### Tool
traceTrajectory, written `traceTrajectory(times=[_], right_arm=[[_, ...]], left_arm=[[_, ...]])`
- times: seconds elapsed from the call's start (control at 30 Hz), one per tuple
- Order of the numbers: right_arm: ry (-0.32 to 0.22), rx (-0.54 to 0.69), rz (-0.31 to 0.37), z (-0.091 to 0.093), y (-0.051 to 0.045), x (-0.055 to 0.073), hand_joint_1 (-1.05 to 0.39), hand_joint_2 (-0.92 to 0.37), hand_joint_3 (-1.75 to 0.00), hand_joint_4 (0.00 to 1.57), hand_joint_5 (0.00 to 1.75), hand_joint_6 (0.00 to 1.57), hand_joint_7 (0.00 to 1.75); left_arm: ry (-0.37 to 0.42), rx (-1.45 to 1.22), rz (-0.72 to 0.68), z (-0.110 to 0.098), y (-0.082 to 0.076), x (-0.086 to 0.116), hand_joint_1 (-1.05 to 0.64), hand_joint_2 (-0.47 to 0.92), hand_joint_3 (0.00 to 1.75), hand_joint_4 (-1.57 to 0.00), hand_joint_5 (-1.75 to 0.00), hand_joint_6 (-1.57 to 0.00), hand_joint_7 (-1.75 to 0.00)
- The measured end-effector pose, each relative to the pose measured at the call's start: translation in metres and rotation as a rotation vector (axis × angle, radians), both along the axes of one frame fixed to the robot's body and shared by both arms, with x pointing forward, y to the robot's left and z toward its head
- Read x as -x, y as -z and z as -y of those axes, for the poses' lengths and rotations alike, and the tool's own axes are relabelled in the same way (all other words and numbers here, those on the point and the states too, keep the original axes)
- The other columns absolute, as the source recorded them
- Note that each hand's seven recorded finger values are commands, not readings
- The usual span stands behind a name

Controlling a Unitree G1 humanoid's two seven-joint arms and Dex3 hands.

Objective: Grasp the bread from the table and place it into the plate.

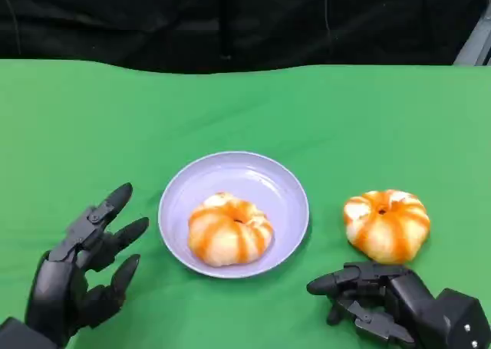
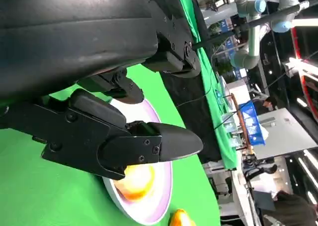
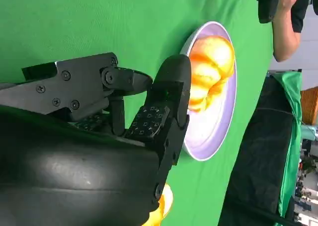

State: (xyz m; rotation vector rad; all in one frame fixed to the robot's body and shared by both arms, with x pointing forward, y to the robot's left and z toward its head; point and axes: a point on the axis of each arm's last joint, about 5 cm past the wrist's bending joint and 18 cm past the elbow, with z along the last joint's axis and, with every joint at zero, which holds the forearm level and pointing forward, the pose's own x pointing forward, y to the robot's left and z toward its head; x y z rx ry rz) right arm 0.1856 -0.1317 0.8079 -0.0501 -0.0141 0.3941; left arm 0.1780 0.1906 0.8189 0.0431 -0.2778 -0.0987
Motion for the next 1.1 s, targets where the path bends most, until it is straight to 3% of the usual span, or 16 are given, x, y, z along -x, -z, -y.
traceTrajectory(times=[0.13,0.17,0.2,0.27,0.43,0.5,0.57,0.63,0.67,0.73,0.83,0.9,1.1], right_arm=[[0.0,0.0,0.0,0.0,0.0,0.0,-0.06,-0.92,-0.39,0.77,1.25,1.08,0.38],[0.0,0.0,0.0,0.0,0.0,0.0,-0.07,-0.92,-0.39,0.77,1.25,1.08,0.38],[0.0,0.0,0.0,0.0,0.0001,0.0,-0.07,-0.92,-0.38,0.77,1.24,1.08,0.38],[0.002,0.001,-0.001,0.001,0.0,0.001,-0.07,-0.92,-0.38,0.78,1.24,1.08,0.38],[0.002,0.003,-0.001,0.001,-0.0003,0.001,-0.05,-0.92,-0.38,0.79,1.22,1.09,0.39],[0.003,0.003,0.0,0.001,-0.0004,0.001,-0.05,-0.92,-0.39,0.79,1.22,1.09,0.39],[0.003,0.004,0.0,0.001,-0.0004,0.001,-0.05,-0.92,-0.39,0.79,1.22,1.08,0.39],[0.004,0.004,0.001,0.001,-0.0005,0.001,-0.05,-0.92,-0.39,0.78,1.23,1.08,0.39],[0.004,0.004,0.001,0.001,-0.0005,0.001,-0.05,-0.92,-0.4,0.78,1.23,1.08,0.39],[0.004,0.005,0.002,0.001,-0.0006,0.001,-0.05,-0.92,-0.4,0.78,1.23,1.08,0.39],[0.005,0.005,0.003,0.002,-0.0008,0.001,-0.05,-0.92,-0.4,0.77,1.23,1.08,0.39],[0.005,0.005,0.003,0.002,-0.0008,0.001,-0.06,-0.92,-0.41,0.77,1.23,1.08,0.39],[0.006,0.004,0.001,0.002,-0.0009,0.002,-0.05,-0.92,-0.41,0.77,1.24,1.08,0.4]], left_arm=[[0.0,0.0,-0.001,0.0,0.0,0.0,-0.66,0.92,0.49,-0.68,-0.02,-0.42,-0.01],[0.0,0.0,-0.001,0.0,0.0,0.0,-0.24,0.92,0.47,-0.91,-0.11,-0.82,-0.16],[0.001,-0.01,-0.003,0.001,0.001,0.0,-0.09,0.92,0.46,-0.99,-0.14,-0.97,-0.2],[0.012,-0.046,-0.025,0.004,0.004,0.002,0.03,0.92,0.46,-1.1,-0.17,-1.11,-0.22],[0.04,-0.079,-0.065,0.008,0.011,0.006,0.09,0.89,0.53,-1.22,-0.22,-1.22,-0.19],[0.041,-0.077,-0.07,0.008,0.012,0.007,0.09,0.78,0.74,-1.19,-0.45,-1.29,-0.17],[0.044,-0.07,-0.079,0.008,0.013,0.008,0.09,0.67,0.93,-1.1,-0.82,-1.34,-0.21],[0.055,-0.07,-0.082,0.008,0.013,0.008,0.09,0.6,1.04,-1.04,-1.05,-1.3,-0.37],[0.061,-0.072,-0.081,0.009,0.013,0.008,0.08,0.55,1.1,-1.02,-1.19,-1.23,-0.59],[0.07,-0.076,-0.074,0.009,0.013,0.008,0.07,0.52,1.14,-1.0,-1.28,-1.13,-0.82],[0.078,-0.083,-0.067,0.009,0.013,0.008,0.06,0.51,1.15,-0.99,-1.3,-1.09,-0.91],[0.083,-0.086,-0.069,0.009,0.013,0.009,0.05,0.47,1.24,-0.93,-1.47,-0.98,-1.17],[0.116,-0.104,-0.057,0.008,0.012,0.009,0.04,0.46,1.26,-0.88,-1.56,-0.91,-1.28]])
